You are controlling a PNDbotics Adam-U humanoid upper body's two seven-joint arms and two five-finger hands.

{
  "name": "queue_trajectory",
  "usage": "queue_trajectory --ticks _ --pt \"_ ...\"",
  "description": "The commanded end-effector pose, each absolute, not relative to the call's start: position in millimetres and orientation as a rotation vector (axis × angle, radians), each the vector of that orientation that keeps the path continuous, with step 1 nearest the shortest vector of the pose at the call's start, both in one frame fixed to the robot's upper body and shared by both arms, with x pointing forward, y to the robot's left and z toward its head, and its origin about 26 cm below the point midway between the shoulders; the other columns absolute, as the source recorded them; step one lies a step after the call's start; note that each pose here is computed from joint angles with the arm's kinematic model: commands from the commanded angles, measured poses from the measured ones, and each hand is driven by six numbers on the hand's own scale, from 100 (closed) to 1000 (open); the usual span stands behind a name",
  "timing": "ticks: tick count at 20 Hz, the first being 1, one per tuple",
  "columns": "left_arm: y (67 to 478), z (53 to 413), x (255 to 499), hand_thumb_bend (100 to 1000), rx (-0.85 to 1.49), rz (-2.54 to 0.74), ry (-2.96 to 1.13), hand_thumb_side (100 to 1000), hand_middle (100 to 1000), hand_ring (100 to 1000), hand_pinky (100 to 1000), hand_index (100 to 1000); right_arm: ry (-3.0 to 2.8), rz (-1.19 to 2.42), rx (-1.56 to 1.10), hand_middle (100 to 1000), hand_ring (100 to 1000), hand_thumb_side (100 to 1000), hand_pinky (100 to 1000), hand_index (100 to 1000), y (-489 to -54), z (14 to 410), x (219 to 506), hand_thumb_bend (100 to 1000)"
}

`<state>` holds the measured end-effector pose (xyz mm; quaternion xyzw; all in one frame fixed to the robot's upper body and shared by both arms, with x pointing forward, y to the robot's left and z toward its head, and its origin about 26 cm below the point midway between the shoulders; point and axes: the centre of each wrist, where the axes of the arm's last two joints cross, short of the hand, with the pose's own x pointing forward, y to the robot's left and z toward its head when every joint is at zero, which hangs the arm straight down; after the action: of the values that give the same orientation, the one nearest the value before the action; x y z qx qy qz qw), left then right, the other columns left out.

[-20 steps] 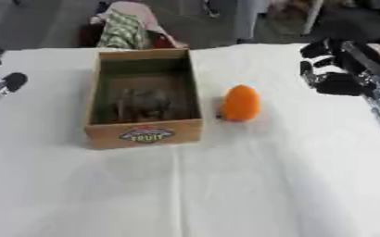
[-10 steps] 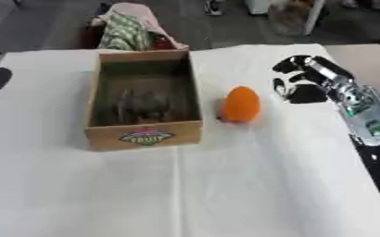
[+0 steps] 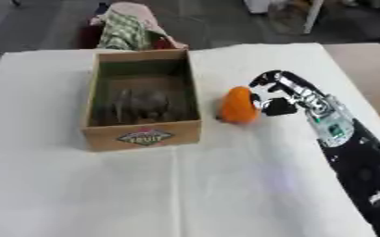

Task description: Pick up objects on the table and place them in the box.

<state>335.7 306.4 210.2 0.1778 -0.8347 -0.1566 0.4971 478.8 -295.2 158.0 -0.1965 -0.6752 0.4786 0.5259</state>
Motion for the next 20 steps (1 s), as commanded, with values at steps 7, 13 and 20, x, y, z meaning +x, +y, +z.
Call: queue_trajectory --ticks 7,13,20 --pt "309 217 332 667 0.438 -0.371 -2.04 490 525 446 683 698 -1.711 1.295 -0.488 772 896 129 844 724 -291 190 477 100" --pt "310 215 332 666 0.441 -0.364 -2.034 488 525 446 682 699 -1.813 1.263 -0.487 768 896 126 846 738 -290 216 469 100" --pt "310 215 332 666 0.441 -0.363 -2.033 488 525 446 682 699 -1.819 1.259 -0.478 768 896 126 846 738 -289 220 467 100"
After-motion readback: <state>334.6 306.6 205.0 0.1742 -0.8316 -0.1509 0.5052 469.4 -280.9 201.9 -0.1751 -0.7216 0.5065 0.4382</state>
